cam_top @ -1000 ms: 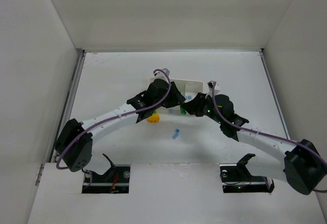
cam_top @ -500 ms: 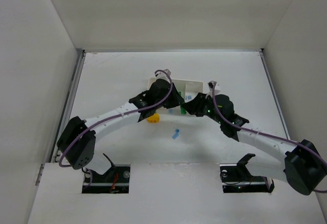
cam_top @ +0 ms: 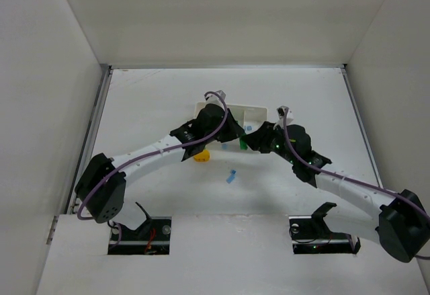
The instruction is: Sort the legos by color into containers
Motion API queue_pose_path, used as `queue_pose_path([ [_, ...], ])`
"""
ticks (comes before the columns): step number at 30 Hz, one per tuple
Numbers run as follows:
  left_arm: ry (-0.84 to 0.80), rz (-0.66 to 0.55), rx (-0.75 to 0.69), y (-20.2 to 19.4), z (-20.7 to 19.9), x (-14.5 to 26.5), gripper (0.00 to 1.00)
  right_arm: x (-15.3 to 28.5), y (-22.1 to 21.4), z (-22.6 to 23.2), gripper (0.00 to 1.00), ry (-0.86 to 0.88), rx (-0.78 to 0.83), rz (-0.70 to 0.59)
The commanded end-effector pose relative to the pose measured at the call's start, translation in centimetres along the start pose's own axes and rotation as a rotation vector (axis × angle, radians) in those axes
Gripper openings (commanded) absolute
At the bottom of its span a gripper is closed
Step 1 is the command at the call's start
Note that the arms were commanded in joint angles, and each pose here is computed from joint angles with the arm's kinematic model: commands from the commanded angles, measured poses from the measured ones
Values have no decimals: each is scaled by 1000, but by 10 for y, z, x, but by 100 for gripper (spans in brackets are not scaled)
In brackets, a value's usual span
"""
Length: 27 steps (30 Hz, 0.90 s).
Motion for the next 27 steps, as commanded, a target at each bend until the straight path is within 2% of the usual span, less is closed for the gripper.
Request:
queue_pose_path([
  [1, 43, -27, -2, 2, 12, 2, 6, 7, 13, 22, 26, 132, 11, -34],
  [19, 61, -86, 52, 4, 32, 12, 5, 19, 26, 22, 26, 263, -112, -29],
  [27, 49, -172, 47, 24, 32, 27, 5, -18, 37, 20, 27, 82, -32, -96],
])
Point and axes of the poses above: each gripper's point midway between its finger pads, its own x axis back along the fingers, its own z axis along the line the jaws close on, y = z × x, the point moved 10 cm from there along x, back along the fingers, and after that the axes turned 9 degrees about -x, right-handed, at the moved point
